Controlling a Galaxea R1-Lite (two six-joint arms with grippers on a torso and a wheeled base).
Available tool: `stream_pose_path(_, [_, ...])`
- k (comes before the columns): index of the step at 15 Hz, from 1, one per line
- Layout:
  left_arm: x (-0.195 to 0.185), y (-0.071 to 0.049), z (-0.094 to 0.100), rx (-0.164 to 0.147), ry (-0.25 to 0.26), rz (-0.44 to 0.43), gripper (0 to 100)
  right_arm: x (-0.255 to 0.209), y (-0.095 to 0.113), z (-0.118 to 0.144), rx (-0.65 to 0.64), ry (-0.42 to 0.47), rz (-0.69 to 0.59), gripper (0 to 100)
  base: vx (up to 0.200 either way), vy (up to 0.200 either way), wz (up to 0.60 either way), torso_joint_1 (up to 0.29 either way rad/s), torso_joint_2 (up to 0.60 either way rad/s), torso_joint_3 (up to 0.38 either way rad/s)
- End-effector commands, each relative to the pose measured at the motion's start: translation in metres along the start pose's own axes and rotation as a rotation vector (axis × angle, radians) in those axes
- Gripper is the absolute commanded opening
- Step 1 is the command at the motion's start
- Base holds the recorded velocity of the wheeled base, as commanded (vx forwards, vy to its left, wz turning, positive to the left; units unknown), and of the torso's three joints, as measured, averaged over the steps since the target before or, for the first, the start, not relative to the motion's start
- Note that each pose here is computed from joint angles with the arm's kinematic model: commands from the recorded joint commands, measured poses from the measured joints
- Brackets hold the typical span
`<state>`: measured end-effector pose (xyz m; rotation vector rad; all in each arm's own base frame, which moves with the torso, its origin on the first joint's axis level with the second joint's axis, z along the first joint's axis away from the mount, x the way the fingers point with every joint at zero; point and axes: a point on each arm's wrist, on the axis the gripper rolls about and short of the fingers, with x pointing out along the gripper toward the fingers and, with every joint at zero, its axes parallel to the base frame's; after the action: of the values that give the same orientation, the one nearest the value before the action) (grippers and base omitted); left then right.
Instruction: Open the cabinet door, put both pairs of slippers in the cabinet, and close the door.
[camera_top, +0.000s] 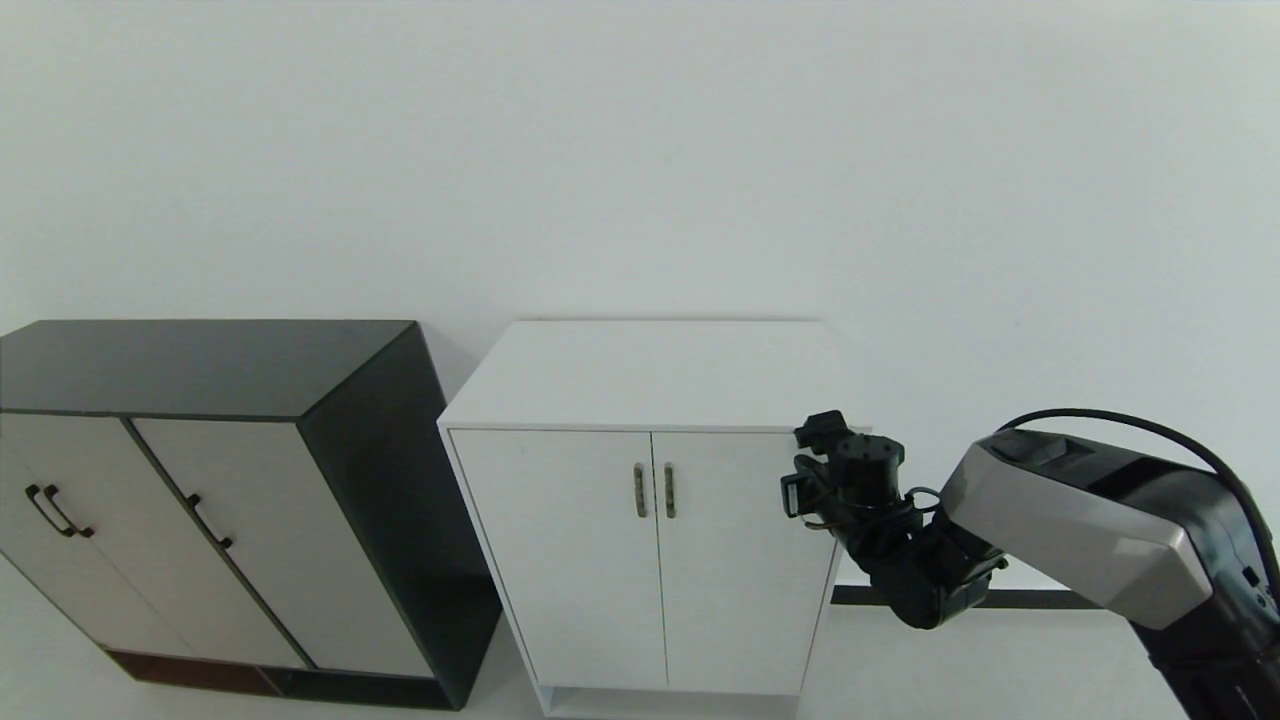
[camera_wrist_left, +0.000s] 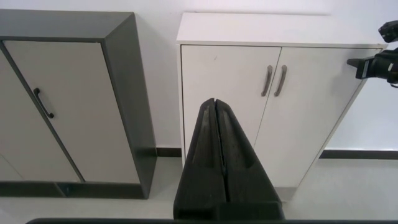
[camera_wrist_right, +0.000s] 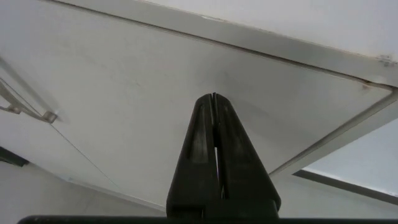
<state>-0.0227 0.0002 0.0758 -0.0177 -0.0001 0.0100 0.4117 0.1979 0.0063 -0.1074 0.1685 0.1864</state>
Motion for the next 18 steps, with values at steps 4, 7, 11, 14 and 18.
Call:
stream_pose_path(4, [0.000,0.000,0.000,-0.001,-0.002,0.001,0,-0.067,-0.021,0.044,0.043,-0.022,-0.027,0,0.000,0.000,0.00,0.000,0.00,0.000])
stream_pose_path(7, [0.000,0.000,0.000,0.001,-0.002,0.001,0,-0.120,-0.055,0.049,0.060,-0.009,-0.178,0,0.000,0.000,0.00,0.000,0.00,0.000])
stream_pose_path(11, [0.000,0.000,0.000,0.001,0.000,-0.001,0,-0.194,-0.096,0.031,0.065,-0.010,-0.354,0,0.000,0.000,0.00,0.000,0.00,0.000])
stream_pose_path(14, [0.000,0.000,0.000,0.001,0.000,-0.002,0,-0.246,-0.113,0.022,0.055,0.062,-0.399,0,0.000,0.000,0.00,0.000,0.00,0.000])
stream_pose_path(18, [0.000,0.000,0.000,0.001,0.000,-0.002,0,-0.279,-0.126,0.040,0.079,0.028,-0.474,0,0.000,0.000,0.00,0.000,0.00,0.000])
